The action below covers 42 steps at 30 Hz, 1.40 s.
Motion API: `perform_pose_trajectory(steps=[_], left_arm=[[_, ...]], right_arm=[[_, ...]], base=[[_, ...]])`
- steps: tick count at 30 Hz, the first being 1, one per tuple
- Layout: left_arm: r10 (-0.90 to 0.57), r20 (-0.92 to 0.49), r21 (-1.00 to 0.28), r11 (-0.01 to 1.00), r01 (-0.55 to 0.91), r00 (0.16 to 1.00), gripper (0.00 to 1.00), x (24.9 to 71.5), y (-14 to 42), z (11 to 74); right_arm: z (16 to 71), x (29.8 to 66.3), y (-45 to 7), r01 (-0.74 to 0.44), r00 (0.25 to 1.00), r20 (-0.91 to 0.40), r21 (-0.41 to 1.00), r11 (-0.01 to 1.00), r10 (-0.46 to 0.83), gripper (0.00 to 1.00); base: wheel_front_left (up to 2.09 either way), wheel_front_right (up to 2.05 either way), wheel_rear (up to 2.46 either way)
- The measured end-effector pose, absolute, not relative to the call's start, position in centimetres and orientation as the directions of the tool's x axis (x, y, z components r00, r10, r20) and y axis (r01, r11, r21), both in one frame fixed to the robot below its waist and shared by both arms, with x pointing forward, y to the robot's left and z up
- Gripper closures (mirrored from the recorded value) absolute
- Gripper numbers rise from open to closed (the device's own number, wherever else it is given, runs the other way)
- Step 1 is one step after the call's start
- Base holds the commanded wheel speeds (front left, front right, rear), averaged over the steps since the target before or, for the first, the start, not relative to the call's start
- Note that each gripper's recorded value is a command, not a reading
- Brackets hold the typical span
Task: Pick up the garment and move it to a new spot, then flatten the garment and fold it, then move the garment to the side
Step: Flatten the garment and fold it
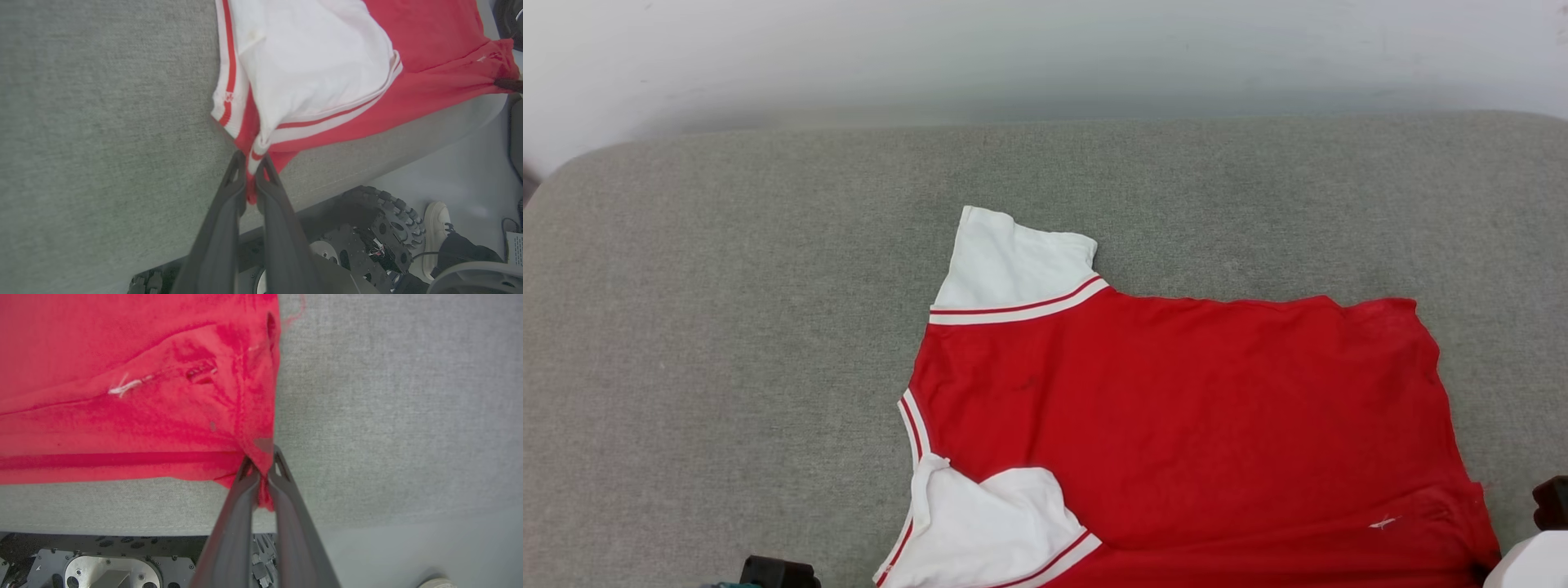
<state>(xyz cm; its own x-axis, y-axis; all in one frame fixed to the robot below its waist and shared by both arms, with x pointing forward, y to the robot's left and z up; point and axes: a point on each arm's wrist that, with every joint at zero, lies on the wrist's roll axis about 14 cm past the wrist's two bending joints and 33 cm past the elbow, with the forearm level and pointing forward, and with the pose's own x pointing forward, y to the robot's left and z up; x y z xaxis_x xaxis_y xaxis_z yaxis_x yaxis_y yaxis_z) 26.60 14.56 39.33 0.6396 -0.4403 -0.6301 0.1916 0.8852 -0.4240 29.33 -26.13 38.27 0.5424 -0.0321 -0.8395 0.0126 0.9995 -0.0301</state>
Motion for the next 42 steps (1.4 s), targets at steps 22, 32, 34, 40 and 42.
perform_pose_trajectory(steps=[22,32,34,40,42], left_arm=[[-0.217,-0.116,-0.294,0.94,0.175,0.969,0.0,35.3,18.5,48.8],[-0.148,0.125,-0.282,0.943,0.179,0.981,0.0,37.1,18.6,53.7],[-0.14,0.147,-0.289,0.941,0.178,0.979,0.0,37.5,18.8,53.9],[-0.183,0.172,-0.267,0.937,0.224,0.968,0.0,39.5,17.9,53.8],[-0.222,0.168,-0.248,0.934,0.259,0.961,0.0,40.8,17.2,53.6]], right_arm=[[50.4,38.5,-23.4,-0.043,0.958,-0.285,-0.037,0.998,0.031,0.0],[54.0,39.3,-20.5,-0.09,0.995,0.038,0.012,0.996,0.09,0.0],[54.0,39.3,-20.1,-0.089,0.994,0.07,0.027,0.996,0.087,0.0],[52.8,39.5,-19.5,-0.074,0.994,0.085,0.066,0.995,0.069,0.0],[52.6,39.9,-19.4,-0.072,0.994,0.085,0.076,0.995,0.065,0.0]], base=[[0.0,0.0,0.0],[0.0,0.0,0.0],[0.0,0.0,0.0],[0.0,0.0,0.0],[0.0,0.0,0.0]])
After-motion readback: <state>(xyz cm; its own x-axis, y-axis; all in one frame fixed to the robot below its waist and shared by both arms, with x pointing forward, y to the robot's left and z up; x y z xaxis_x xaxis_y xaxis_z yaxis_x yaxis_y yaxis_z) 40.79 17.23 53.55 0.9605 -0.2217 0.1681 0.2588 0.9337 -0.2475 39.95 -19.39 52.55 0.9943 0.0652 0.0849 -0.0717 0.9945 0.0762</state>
